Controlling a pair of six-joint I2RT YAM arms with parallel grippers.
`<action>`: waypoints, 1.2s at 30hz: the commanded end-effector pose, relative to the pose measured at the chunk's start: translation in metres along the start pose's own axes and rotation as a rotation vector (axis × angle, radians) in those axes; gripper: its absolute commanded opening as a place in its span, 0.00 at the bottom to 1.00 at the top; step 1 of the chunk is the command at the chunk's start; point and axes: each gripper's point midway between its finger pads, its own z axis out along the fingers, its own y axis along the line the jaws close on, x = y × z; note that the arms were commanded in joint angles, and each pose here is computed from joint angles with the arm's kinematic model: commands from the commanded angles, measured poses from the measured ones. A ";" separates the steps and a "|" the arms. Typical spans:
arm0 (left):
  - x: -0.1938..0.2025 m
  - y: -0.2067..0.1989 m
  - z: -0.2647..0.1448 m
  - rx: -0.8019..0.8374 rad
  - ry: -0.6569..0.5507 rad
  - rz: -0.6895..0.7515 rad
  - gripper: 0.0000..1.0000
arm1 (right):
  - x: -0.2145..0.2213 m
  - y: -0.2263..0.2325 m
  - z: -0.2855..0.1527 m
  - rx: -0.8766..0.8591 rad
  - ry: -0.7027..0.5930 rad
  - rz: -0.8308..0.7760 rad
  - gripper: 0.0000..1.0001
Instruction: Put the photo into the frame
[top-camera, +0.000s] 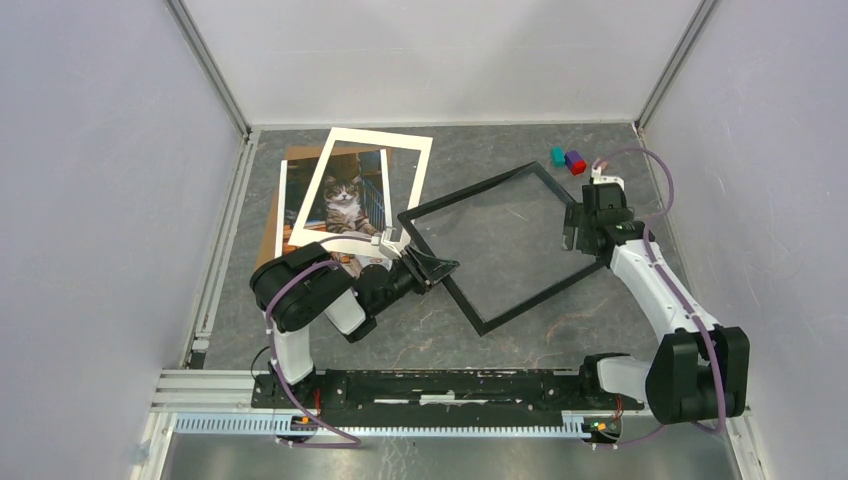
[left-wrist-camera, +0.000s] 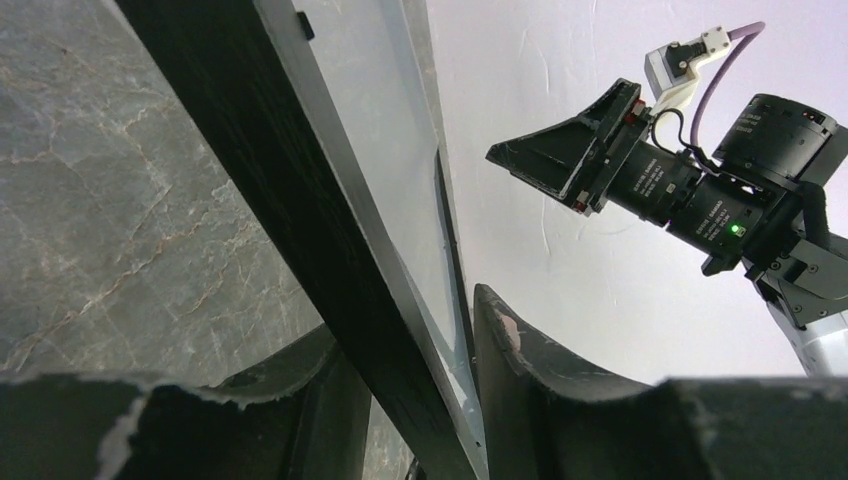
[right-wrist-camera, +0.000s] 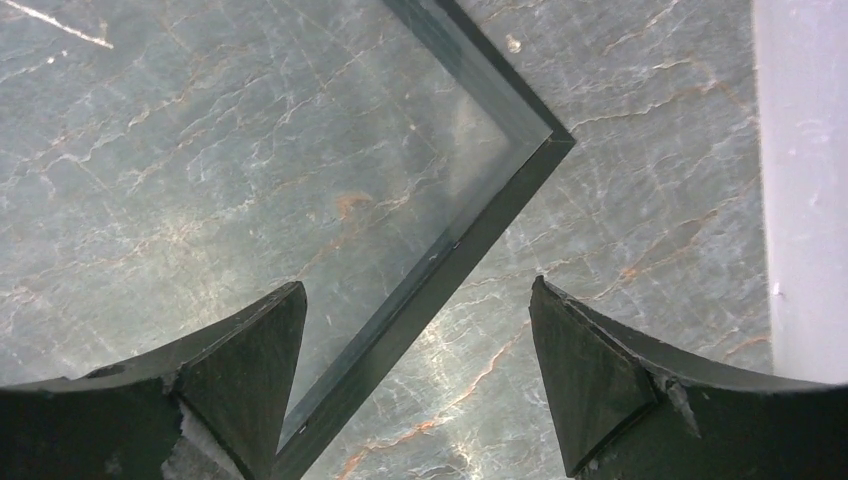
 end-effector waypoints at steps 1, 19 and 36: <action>0.003 -0.009 -0.005 0.031 0.038 0.006 0.48 | 0.013 0.009 -0.003 -0.091 -0.004 0.039 0.88; 0.017 0.023 -0.008 -0.145 0.110 -0.084 0.59 | -0.002 0.017 0.000 -0.176 -0.082 0.039 0.98; 0.020 0.039 -0.012 -0.147 0.143 -0.119 0.53 | -0.198 0.123 0.107 -0.799 -0.212 -0.179 0.77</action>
